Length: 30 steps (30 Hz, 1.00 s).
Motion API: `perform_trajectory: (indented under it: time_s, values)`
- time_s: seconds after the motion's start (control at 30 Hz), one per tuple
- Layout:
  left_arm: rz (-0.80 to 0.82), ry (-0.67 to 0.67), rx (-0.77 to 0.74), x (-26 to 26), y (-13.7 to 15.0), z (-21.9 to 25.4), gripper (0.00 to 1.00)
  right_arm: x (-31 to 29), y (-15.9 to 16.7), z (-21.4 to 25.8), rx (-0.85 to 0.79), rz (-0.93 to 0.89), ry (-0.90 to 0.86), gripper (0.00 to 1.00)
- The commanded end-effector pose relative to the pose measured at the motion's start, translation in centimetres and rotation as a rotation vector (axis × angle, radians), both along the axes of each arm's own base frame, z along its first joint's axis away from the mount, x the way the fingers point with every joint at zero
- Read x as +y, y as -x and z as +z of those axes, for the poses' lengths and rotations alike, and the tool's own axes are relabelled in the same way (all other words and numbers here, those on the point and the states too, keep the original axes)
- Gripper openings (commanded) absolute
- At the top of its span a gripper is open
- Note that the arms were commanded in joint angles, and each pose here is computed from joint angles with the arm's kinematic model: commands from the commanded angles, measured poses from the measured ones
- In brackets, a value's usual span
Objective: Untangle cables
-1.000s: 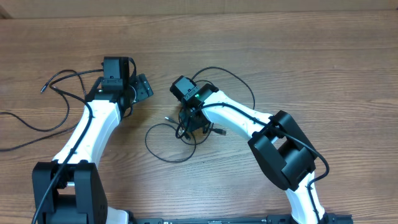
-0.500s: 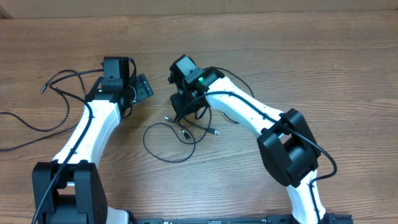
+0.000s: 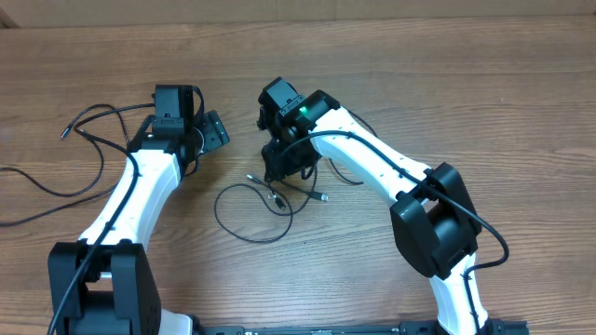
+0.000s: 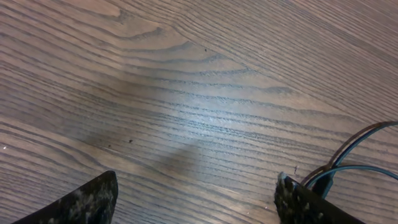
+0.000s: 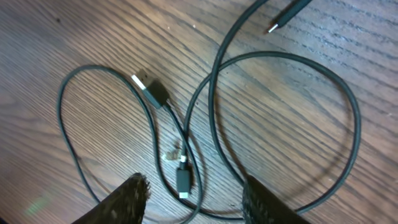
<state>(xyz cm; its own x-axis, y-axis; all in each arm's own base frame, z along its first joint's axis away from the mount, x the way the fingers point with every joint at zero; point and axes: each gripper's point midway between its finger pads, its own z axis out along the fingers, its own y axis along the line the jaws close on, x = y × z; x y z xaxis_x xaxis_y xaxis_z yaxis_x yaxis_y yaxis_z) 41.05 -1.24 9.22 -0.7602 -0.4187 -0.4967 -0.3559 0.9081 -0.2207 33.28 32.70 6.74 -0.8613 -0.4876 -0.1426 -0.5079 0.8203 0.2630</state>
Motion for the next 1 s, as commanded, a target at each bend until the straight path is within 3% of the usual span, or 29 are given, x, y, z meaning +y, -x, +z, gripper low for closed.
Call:
perform_trajectory:
  time_s: [0.0,0.6,0.8,0.93,0.97]
  values:
    - [-0.001,0.01,0.011,-0.2,0.0,-0.4,0.8,-0.9,0.4,-1.2,-0.004,0.025,0.041,0.48]
    - [-0.001,0.01,0.011,-0.2,0.0,-0.4,0.8,-3.0,1.6,-6.4,-0.14,0.103,0.265,0.47]
    - [-0.001,0.01,0.011,-0.2,0.0,-0.4,0.81,-2.9,1.1,-7.1,-0.191,0.1,0.272,0.24]
    - [-0.001,0.01,0.011,-0.2,0.0,-0.4,0.81,-2.6,1.2,-7.1,-0.185,0.094,0.255,0.21]
    - [-0.001,0.01,0.011,-0.2,0.0,-0.4,0.81,-2.5,1.3,-7.1,-0.182,0.095,0.252,0.16]
